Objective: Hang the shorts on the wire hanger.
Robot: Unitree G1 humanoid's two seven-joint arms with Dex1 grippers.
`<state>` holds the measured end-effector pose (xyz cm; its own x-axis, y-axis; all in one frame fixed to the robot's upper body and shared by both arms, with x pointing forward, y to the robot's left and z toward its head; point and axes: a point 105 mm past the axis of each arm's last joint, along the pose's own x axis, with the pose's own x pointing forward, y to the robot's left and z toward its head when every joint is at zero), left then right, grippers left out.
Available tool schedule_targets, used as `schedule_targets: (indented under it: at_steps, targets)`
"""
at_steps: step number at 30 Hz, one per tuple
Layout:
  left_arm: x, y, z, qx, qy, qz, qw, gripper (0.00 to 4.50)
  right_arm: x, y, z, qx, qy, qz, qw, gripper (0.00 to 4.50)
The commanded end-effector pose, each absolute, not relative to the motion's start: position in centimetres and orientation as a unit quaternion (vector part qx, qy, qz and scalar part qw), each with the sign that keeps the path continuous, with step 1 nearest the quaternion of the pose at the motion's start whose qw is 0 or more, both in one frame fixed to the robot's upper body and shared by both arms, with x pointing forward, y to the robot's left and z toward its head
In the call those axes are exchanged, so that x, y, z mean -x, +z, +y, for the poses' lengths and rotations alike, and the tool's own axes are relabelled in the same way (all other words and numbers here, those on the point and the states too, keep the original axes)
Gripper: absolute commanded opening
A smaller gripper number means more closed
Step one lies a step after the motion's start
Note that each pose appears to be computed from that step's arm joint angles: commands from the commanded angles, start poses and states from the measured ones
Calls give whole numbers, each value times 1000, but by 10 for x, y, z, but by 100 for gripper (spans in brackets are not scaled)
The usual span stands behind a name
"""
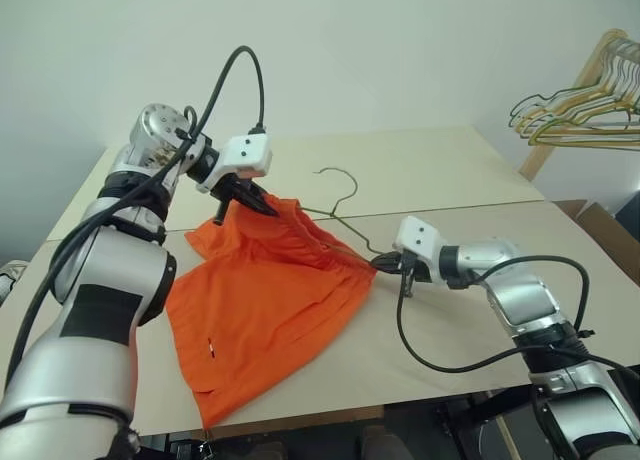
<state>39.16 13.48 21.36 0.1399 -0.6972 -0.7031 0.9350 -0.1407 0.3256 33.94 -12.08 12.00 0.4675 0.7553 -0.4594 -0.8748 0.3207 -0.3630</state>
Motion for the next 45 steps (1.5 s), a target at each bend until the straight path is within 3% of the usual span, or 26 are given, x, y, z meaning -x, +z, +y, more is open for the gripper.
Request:
schedule_targets:
  at_steps: [1, 7, 13, 17, 25, 34, 37, 45]
  targets:
    - [-392, 225, 132, -410, -639, 124, 639, 0, -334, 139, -110, 287, 528, 57, 797, 111]
    - [-391, 235, 140, -413, -631, 106, 648, 0, -349, 140, -145, 274, 459, 64, 843, 316]
    - [-389, 236, 151, -408, -624, 96, 659, 0, -355, 149, -191, 177, 390, 72, 901, 316]
    - [-388, 240, 156, -398, -622, 84, 669, 0, -346, 129, -205, 104, 382, 121, 910, 316]
    - [-387, 242, 161, -396, -618, 81, 674, 0, -322, 95, -151, -83, 449, 195, 868, 316]
    - [-386, 242, 162, -392, -618, 78, 677, 0, -330, 84, -112, -142, 446, 206, 859, 316]
    - [-386, 241, 162, -390, -618, 77, 678, 0, -334, 84, -109, -159, 440, 209, 859, 257]
    - [-386, 239, 162, -385, -620, 76, 680, 0, -338, 84, -106, -173, 437, 216, 856, 3]
